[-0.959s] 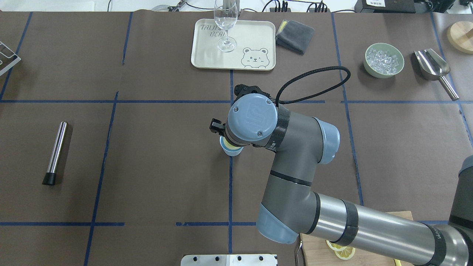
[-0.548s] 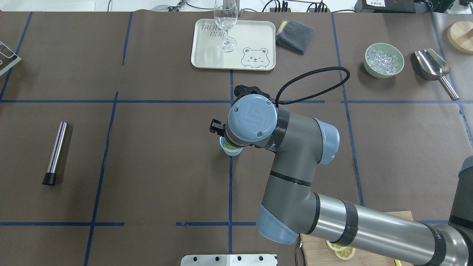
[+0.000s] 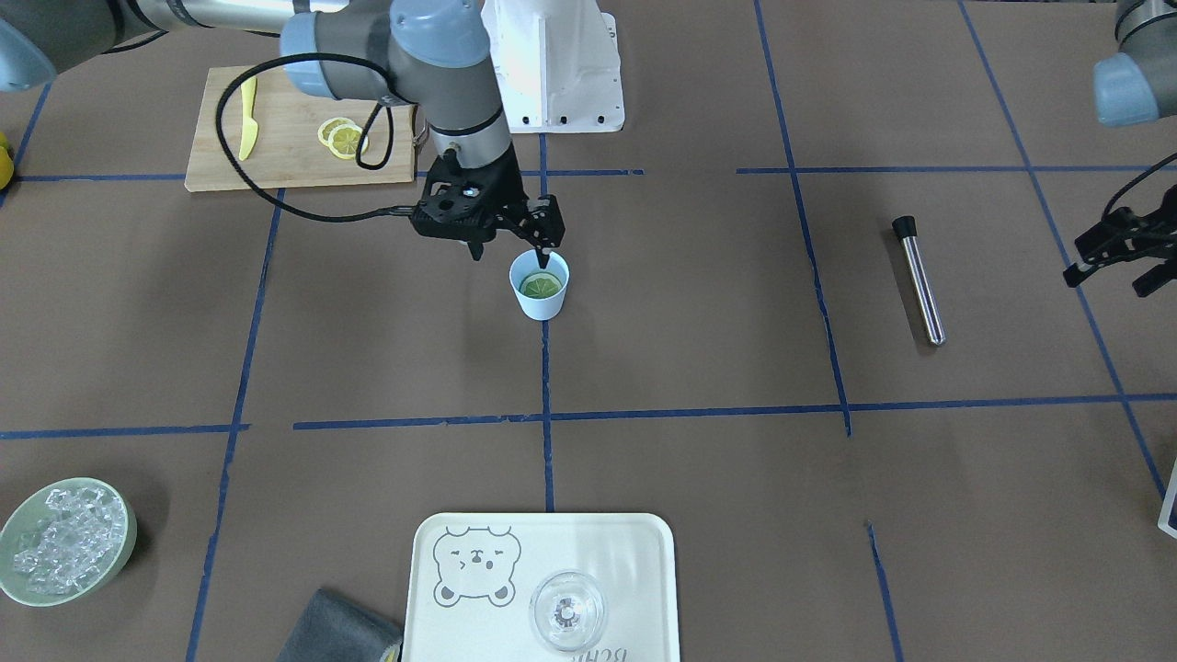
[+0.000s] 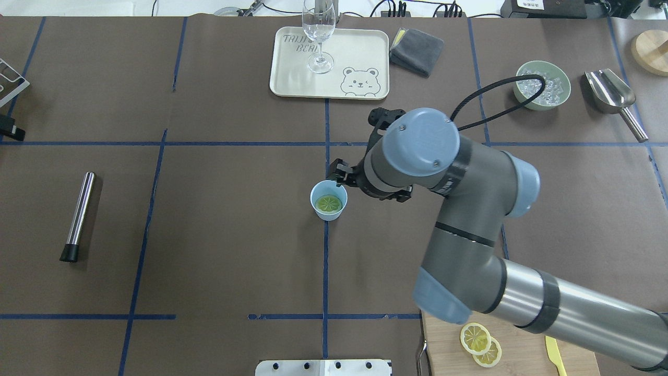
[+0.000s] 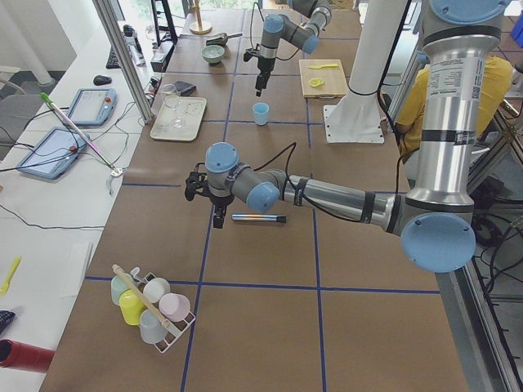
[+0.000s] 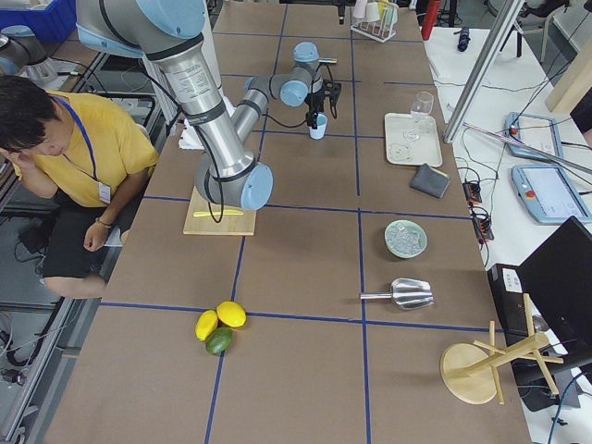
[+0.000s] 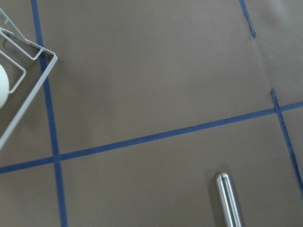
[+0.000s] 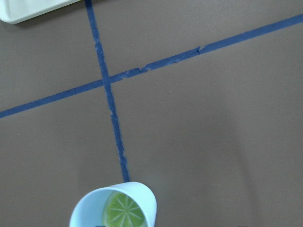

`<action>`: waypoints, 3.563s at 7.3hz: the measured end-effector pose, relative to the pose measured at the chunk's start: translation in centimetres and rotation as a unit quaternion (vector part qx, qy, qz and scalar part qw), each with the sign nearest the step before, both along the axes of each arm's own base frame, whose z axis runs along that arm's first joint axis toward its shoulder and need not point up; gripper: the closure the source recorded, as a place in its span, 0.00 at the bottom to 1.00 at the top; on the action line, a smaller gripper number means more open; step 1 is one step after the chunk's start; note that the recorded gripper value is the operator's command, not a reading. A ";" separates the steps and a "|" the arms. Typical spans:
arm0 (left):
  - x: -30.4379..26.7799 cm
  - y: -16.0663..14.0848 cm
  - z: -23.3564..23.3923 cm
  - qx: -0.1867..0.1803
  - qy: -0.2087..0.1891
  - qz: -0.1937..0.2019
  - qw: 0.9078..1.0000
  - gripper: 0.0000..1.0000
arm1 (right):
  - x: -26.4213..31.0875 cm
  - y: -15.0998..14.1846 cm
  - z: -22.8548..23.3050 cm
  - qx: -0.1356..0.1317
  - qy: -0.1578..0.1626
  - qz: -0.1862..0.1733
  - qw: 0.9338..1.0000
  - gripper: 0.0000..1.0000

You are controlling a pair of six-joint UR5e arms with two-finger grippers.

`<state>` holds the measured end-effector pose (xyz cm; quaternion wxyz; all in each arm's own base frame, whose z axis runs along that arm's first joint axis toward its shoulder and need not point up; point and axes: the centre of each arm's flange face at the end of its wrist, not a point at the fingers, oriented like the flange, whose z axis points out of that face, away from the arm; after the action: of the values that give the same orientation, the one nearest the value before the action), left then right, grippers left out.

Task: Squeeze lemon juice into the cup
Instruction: 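Raise the right gripper away from the cup while the left gripper reaches the steel muddler, then close the left gripper on the steel muddler and lift it upright, then carry the muddler with the left gripper over the blue cup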

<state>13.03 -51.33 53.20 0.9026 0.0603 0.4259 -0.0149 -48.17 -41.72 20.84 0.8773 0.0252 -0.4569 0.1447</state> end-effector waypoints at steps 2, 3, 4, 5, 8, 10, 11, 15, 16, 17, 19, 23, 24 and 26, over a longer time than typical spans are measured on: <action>8.1 1.8 0.1 -0.059 -0.008 0.013 0.998 0.00 | 6.0 -0.8 4.1 0.015 0.011 -0.027 0.999 0.00; 10.6 2.9 0.5 -0.065 -0.019 0.024 0.997 0.00 | 7.4 -0.8 5.6 0.021 0.020 -0.036 0.999 0.00; 12.2 3.6 1.0 -0.065 -0.032 0.029 0.997 0.00 | 8.1 -0.7 6.5 0.026 0.026 -0.042 0.998 0.00; 13.2 4.0 1.6 -0.065 -0.040 0.035 0.996 0.00 | 8.5 -0.5 6.9 0.029 0.029 -0.045 0.998 0.00; 15.4 4.2 3.0 -0.068 -0.053 0.054 0.995 0.15 | 8.9 -0.3 7.2 0.030 0.030 -0.046 0.998 0.00; 16.3 3.7 3.5 -0.057 -0.057 0.071 0.994 0.94 | 8.9 -0.3 7.1 0.031 0.029 -0.046 0.998 0.00; 16.3 3.6 3.6 -0.051 -0.059 0.078 0.994 1.00 | 9.0 -0.2 6.8 0.033 0.027 -0.046 0.998 0.00; 16.2 3.6 1.7 -0.034 -0.047 0.083 0.995 1.00 | 9.2 0.0 6.5 0.036 0.025 -0.045 0.998 0.00; 16.1 3.7 -0.8 -0.015 -0.034 0.083 0.996 1.00 | 9.2 0.0 6.6 0.036 0.025 -0.045 0.998 0.00; 16.2 3.7 -4.8 0.017 -0.014 0.083 0.996 1.00 | 9.2 0.0 6.7 0.035 0.026 -0.045 0.998 0.00; 18.6 2.7 -15.3 0.098 0.032 0.086 0.991 1.00 | 9.3 0.0 7.3 0.033 0.030 -0.045 0.998 0.00; 25.4 6.5 -35.5 0.305 0.129 0.053 0.942 1.00 | 10.3 -0.2 9.2 0.024 0.044 -0.038 0.998 0.00; 26.6 7.8 -37.8 0.363 0.156 0.008 0.919 1.00 | 11.4 -0.6 10.2 0.025 0.052 -0.037 0.998 0.00; 32.0 11.7 -39.6 0.428 0.155 -0.099 0.885 1.00 | 14.8 -2.0 12.9 0.046 0.078 -0.045 0.995 0.00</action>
<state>45.01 -39.63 13.61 0.7051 0.4798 0.5174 0.0705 -33.39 -43.73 33.77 0.9138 0.0558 -0.3940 0.0819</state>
